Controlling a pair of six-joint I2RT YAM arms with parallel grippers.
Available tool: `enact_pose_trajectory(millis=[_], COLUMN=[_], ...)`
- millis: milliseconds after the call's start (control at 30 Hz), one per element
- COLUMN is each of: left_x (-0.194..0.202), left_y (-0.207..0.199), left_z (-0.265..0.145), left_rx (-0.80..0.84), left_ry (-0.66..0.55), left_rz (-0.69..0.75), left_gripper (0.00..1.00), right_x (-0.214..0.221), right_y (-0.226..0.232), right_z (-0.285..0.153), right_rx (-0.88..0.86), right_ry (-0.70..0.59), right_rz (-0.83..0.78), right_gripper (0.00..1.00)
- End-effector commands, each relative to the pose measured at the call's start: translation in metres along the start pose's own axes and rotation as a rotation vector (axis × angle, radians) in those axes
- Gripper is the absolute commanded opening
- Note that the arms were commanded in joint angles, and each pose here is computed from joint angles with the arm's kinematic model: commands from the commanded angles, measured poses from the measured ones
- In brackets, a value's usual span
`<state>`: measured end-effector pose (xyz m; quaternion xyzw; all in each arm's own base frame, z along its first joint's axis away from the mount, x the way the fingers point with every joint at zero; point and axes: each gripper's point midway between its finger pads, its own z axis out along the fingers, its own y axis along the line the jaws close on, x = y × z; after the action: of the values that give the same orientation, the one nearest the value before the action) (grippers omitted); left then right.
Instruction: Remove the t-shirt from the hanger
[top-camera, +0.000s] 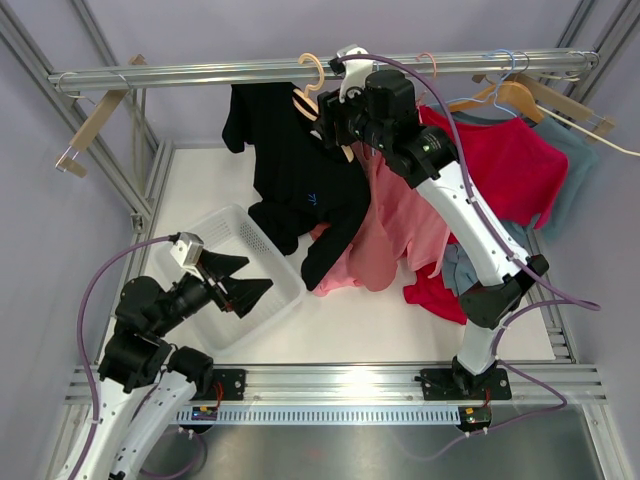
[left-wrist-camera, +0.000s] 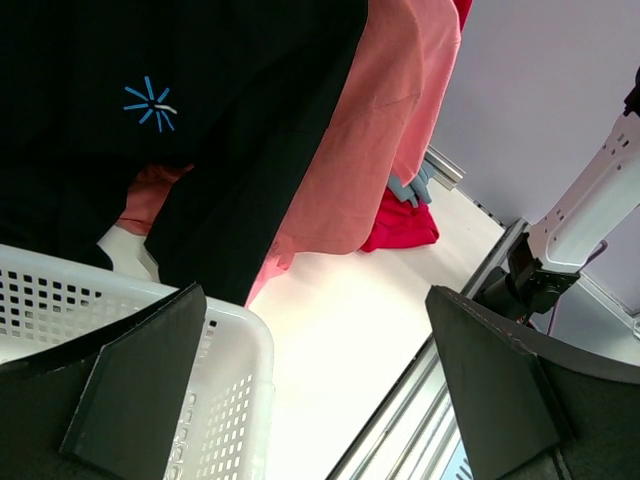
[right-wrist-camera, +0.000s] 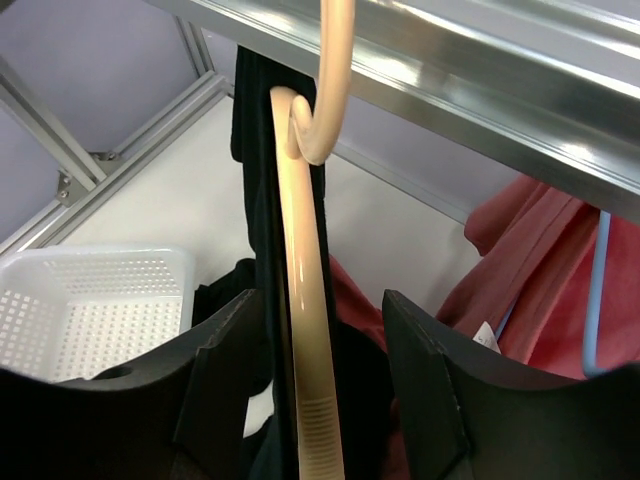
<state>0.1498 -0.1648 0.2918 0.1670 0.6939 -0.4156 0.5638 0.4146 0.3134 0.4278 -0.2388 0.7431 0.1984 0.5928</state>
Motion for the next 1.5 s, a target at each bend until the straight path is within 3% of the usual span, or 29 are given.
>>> enact_pose_trajectory(millis=[0, 133, 333, 467, 800, 833, 867, 1133, 1467], left_x=[-0.017, -0.016, -0.016, -0.016, -0.016, -0.016, -0.016, -0.012, -0.009], left_y=[-0.012, -0.011, -0.011, -0.01, -0.009, -0.009, -0.009, -0.007, -0.007], left_z=[0.001, 0.001, 0.001, 0.001, 0.003, 0.003, 0.003, 0.007, 0.011], left_rx=[0.052, 0.052, 0.051, 0.051, 0.045, 0.045, 0.045, 0.052, 0.061], left_ry=[-0.042, -0.038, -0.04, -0.038, -0.038, -0.036, -0.036, -0.016, 0.005], left_rz=[0.03, 0.027, 0.026, 0.025, 0.022, 0.02, 0.019, -0.006, -0.017], left_gripper=[0.99, 0.99, 0.99, 0.99, 0.99, 0.99, 0.99, 0.99, 0.99], right_x=[-0.02, -0.015, -0.001, -0.002, -0.037, -0.04, -0.044, -0.094, -0.103], right_y=[0.009, 0.01, 0.011, 0.013, 0.009, 0.009, 0.007, 0.005, -0.005], right_z=[-0.005, -0.003, 0.008, 0.012, 0.001, 0.001, 0.001, -0.024, -0.045], right_rx=[-0.046, -0.055, -0.061, -0.067, -0.048, -0.041, -0.035, 0.064, 0.133], right_ry=[-0.068, -0.051, -0.026, -0.03, -0.158, -0.17, -0.183, -0.374, -0.486], right_rz=[-0.006, -0.007, -0.003, 0.002, 0.008, 0.008, 0.011, -0.014, 0.015], right_gripper=[0.59, 0.56, 0.61, 0.57, 0.11, 0.01, 0.0, 0.0, 0.0])
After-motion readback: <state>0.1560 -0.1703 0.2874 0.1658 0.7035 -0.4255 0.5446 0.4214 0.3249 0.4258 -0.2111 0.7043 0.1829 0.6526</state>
